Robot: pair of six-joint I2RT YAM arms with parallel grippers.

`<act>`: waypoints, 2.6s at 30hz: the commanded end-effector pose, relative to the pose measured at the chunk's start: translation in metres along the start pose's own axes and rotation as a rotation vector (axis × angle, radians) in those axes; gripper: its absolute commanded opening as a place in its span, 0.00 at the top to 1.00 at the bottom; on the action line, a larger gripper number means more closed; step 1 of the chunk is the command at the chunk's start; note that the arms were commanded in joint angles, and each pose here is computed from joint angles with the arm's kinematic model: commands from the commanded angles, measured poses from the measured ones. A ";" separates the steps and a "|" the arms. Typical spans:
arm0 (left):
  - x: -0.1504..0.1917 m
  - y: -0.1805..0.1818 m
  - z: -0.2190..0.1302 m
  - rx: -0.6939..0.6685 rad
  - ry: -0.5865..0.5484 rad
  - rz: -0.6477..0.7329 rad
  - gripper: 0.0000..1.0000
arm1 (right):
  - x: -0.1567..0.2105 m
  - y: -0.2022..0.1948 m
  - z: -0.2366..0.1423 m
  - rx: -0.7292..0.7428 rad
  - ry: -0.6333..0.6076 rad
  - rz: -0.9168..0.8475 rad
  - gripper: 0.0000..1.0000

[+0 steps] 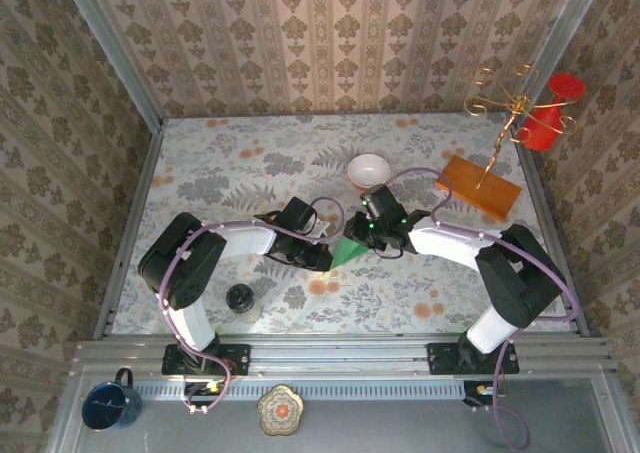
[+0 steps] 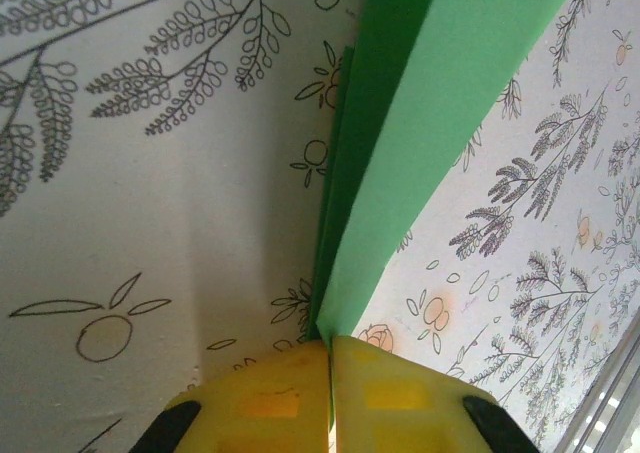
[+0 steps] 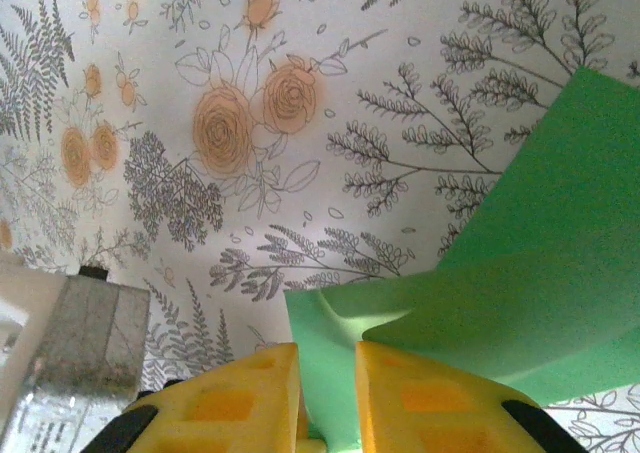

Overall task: Fold a paper plane with a square sheet of paper (pick it up from the middle)
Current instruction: Fold the wing for the fifth time at the center of the table.

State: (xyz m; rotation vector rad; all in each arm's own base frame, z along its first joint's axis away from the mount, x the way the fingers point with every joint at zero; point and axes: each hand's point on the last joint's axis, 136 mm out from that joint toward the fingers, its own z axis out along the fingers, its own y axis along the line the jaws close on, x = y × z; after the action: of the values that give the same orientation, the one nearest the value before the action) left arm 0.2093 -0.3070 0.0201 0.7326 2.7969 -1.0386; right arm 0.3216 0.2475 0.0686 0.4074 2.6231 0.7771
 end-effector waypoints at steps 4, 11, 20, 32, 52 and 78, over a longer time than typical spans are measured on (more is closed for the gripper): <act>0.011 0.007 0.007 -0.026 0.046 -0.025 0.89 | -0.002 -0.026 0.000 0.157 -0.017 0.013 0.77; 0.012 0.008 0.008 -0.026 0.049 -0.029 0.89 | -0.001 -0.042 -0.004 0.223 -0.028 0.037 0.77; 0.013 0.008 0.008 -0.025 0.048 -0.029 0.88 | -0.001 -0.055 0.000 0.232 -0.020 0.068 0.76; 0.011 0.006 0.008 -0.023 0.045 -0.026 0.88 | 0.001 -0.067 -0.010 0.329 -0.016 0.000 0.40; 0.008 0.004 0.006 -0.016 0.040 -0.023 0.87 | 0.010 -0.089 0.006 0.395 0.042 -0.004 0.53; -0.011 -0.004 0.004 -0.009 0.022 -0.037 0.79 | 0.019 -0.105 0.020 0.450 0.095 -0.018 0.58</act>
State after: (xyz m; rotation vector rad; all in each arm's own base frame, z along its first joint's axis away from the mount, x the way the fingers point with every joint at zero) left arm 0.2180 -0.3185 0.0273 0.7426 2.7838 -1.0527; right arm 0.3016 0.1867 0.0151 0.4671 2.8295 0.2723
